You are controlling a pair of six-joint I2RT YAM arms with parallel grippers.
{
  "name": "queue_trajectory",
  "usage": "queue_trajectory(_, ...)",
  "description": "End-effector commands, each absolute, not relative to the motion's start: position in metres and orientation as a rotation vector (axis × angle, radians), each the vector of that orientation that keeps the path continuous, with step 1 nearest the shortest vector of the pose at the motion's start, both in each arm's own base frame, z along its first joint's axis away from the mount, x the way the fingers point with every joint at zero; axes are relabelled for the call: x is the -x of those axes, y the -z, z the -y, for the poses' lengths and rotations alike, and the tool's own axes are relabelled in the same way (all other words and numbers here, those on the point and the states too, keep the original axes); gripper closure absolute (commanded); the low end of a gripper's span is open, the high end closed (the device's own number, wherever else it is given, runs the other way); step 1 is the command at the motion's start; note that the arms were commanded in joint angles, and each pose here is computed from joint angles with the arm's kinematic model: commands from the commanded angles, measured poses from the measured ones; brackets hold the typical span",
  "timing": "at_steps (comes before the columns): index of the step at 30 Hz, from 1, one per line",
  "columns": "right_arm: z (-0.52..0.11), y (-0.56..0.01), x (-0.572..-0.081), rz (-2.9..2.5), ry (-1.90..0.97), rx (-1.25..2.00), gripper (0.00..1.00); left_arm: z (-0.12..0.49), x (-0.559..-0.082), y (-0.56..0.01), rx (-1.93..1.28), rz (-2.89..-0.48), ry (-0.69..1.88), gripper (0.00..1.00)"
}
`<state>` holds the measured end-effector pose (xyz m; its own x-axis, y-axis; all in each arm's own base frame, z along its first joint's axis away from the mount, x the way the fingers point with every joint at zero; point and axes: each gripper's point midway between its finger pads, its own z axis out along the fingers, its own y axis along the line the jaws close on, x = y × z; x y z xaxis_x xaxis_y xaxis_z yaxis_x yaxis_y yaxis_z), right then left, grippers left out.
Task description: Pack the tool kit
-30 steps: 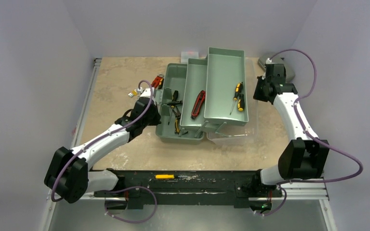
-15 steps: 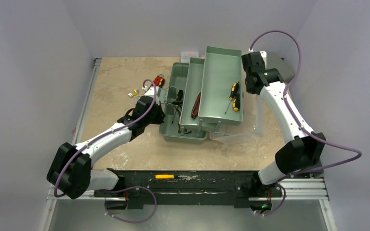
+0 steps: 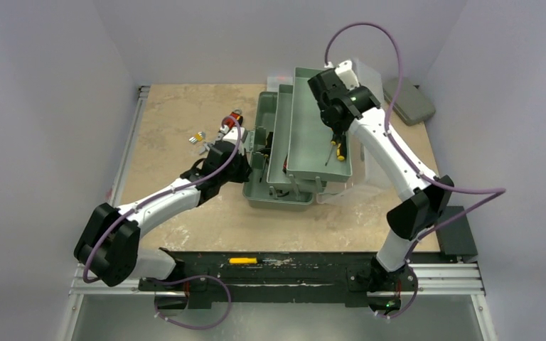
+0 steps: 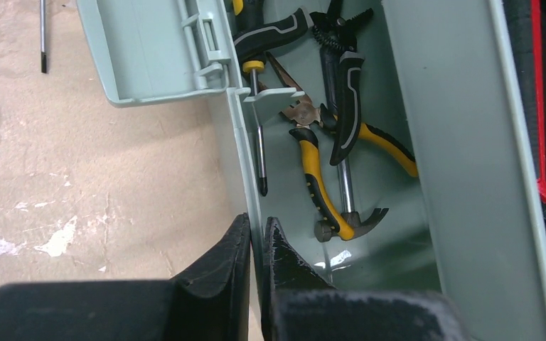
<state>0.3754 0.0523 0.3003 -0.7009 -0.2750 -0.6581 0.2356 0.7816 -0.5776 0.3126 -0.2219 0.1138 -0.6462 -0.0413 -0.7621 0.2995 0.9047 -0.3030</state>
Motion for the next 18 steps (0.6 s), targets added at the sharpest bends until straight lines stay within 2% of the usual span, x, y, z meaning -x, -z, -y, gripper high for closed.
queue_trajectory(1,-0.113,-0.313,-0.388,-2.077,0.784,0.039,0.98,0.302,-0.268,-0.140,-0.483,-2.145,0.929,1.00)
queue_trajectory(10,-0.182,-0.303,-0.386,-1.999,0.866,0.200,0.90,0.306,-0.264,-0.144,-0.495,-2.139,0.975,1.00)
queue_trajectory(14,-0.213,-0.291,-0.385,-1.984,0.841,0.239,0.78,0.306,-0.264,-0.145,-0.480,-2.141,0.983,1.00)
queue_trajectory(18,-0.242,-0.287,-0.379,-2.005,0.679,0.243,0.67,0.301,-0.266,-0.145,-0.443,-2.144,0.982,1.00)
